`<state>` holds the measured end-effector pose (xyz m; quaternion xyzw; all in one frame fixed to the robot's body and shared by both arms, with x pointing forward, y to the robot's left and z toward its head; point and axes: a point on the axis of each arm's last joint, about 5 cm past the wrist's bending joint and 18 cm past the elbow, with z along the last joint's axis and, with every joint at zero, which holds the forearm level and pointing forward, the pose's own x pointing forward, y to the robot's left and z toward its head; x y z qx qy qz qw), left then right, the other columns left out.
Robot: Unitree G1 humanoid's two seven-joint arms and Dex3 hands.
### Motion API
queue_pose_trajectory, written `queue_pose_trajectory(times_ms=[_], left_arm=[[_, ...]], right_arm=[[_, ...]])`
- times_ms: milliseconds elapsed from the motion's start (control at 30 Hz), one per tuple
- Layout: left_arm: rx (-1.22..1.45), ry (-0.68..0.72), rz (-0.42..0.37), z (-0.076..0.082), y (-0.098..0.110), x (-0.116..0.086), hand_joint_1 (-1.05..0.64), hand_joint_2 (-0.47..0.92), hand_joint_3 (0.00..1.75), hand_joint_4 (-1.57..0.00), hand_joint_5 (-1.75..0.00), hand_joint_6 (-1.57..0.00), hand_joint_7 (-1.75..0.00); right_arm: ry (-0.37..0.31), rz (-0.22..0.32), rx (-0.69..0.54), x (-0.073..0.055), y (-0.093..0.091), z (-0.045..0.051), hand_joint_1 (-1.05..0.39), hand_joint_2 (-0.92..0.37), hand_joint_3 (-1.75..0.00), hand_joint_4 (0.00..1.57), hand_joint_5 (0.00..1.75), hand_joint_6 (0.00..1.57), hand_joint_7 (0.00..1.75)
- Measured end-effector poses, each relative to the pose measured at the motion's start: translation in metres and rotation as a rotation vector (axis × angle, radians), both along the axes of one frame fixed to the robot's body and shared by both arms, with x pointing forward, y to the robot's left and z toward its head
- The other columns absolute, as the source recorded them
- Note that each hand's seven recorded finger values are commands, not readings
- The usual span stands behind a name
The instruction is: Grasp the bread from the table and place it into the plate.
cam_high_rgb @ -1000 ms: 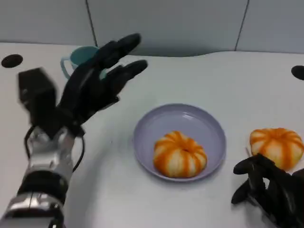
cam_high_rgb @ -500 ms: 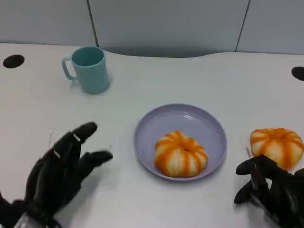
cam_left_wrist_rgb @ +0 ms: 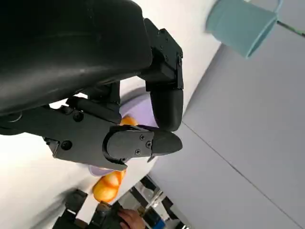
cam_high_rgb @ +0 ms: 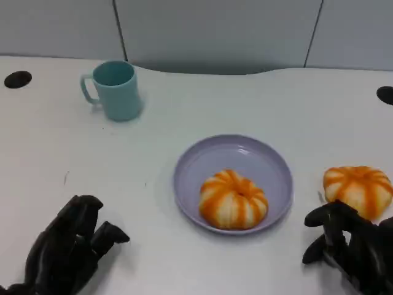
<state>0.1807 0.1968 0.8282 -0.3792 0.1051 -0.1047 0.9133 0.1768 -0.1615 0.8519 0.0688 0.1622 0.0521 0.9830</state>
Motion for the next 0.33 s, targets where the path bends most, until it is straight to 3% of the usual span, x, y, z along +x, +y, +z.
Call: queue_pose_trajectory(times_ms=[333], left_arm=[[0.002,0.017,0.006,-0.0034,-0.0012,0.0003,-0.40,0.92,0.33,-0.51,-1.75,-0.27,-1.75]], right_arm=[[0.002,0.001,-0.007,0.0002,-0.0021,0.0003,-0.33,-0.92,-0.60,0.53,1.75,0.37,1.68]])
